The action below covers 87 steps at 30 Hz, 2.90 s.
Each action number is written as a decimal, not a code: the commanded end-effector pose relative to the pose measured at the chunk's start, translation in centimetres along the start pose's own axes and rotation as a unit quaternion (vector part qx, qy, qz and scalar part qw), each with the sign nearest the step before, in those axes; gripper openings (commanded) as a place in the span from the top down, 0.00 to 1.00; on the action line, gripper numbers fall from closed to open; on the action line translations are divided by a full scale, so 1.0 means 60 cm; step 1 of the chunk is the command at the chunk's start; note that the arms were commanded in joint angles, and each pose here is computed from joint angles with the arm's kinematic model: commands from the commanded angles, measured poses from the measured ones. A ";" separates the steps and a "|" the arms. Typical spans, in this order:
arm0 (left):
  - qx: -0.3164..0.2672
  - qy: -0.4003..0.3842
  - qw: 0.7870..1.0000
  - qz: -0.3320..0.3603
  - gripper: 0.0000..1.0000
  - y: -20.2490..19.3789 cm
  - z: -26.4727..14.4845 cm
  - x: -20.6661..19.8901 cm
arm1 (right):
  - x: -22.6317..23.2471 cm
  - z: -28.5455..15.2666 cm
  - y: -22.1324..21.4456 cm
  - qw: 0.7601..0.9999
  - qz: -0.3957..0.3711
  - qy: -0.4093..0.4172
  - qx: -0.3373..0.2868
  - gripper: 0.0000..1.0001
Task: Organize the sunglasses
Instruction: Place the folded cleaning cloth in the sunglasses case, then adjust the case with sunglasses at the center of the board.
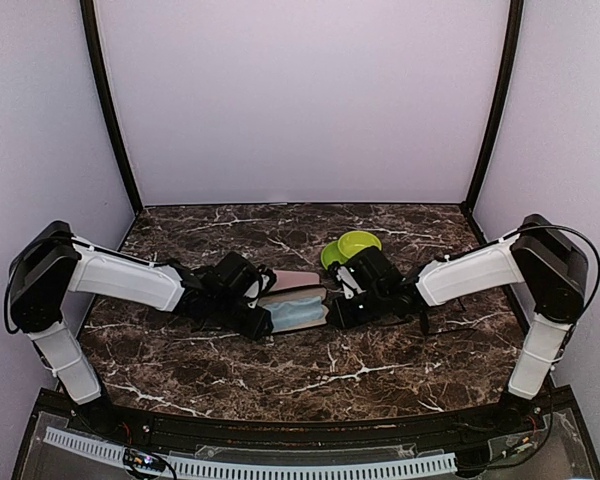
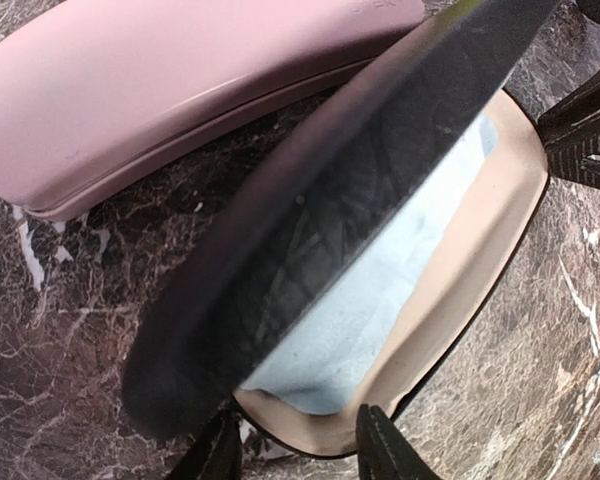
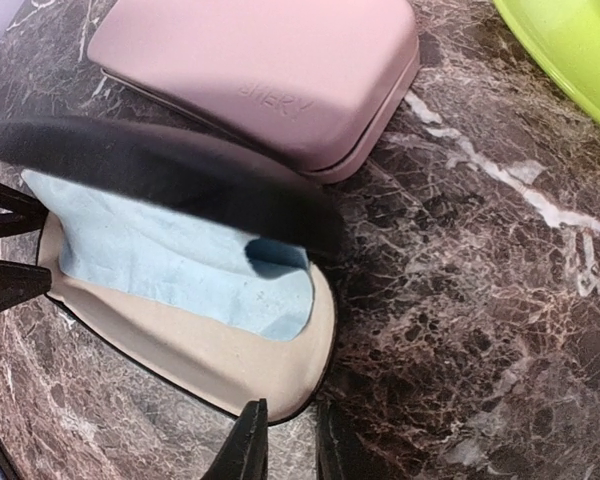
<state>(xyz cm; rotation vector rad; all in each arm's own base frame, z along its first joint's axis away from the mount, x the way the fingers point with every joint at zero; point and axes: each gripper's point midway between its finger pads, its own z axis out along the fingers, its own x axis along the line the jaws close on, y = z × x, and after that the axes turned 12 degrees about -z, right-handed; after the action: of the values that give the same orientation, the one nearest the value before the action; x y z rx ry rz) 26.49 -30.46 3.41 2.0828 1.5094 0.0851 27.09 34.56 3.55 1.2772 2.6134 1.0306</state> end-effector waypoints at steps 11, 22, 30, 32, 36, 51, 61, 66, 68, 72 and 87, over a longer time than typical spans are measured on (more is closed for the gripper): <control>-0.066 -0.011 0.998 0.021 0.54 0.074 -0.046 -0.030 | 0.016 -0.021 0.052 0.999 -0.022 0.001 -0.027 0.77; -0.100 -0.005 0.995 0.018 0.53 0.118 -0.054 -0.020 | 0.012 -0.023 0.072 0.999 -0.030 -0.008 -0.033 0.76; -0.102 -0.016 0.995 0.005 0.55 0.139 -0.048 -0.004 | 0.001 -0.023 0.098 0.999 -0.027 -0.010 -0.045 0.76; -0.096 -0.024 0.995 0.001 0.56 0.143 -0.041 -0.002 | -0.004 -0.021 0.106 0.998 -0.026 -0.011 -0.048 0.76; -0.090 -0.026 0.996 -0.004 0.57 0.150 -0.030 0.005 | -0.011 -0.009 0.111 0.999 -0.025 -0.011 -0.045 0.76; -0.074 -0.035 0.997 -0.009 0.61 0.152 -0.017 0.009 | -0.015 0.006 0.123 0.999 -0.023 -0.009 -0.044 0.77; -0.062 -0.040 0.997 -0.013 0.61 0.138 -0.007 0.009 | -0.018 0.013 0.116 0.999 -0.021 -0.013 -0.035 0.77; -0.062 -0.046 0.997 -0.015 0.62 0.137 -0.011 0.007 | -0.018 0.011 0.116 0.999 -0.023 -0.012 -0.037 0.77; -0.062 -0.049 0.997 -0.016 0.62 0.137 -0.014 0.004 | -0.018 0.012 0.115 0.999 -0.022 -0.011 -0.036 0.78; -0.064 -0.055 0.996 -0.020 0.62 0.135 -0.020 0.001 | -0.014 0.007 0.118 0.999 -0.020 -0.007 -0.040 0.79; -0.052 -0.035 0.998 -0.021 0.63 0.120 -0.011 0.008 | -0.014 0.006 0.109 0.999 -0.009 -0.021 -0.030 0.80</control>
<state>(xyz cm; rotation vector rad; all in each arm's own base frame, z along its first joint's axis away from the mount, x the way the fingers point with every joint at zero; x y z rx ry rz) 32.96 -31.66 7.11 1.9464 1.4594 0.0565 31.80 36.67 6.03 1.2403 2.5679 1.0426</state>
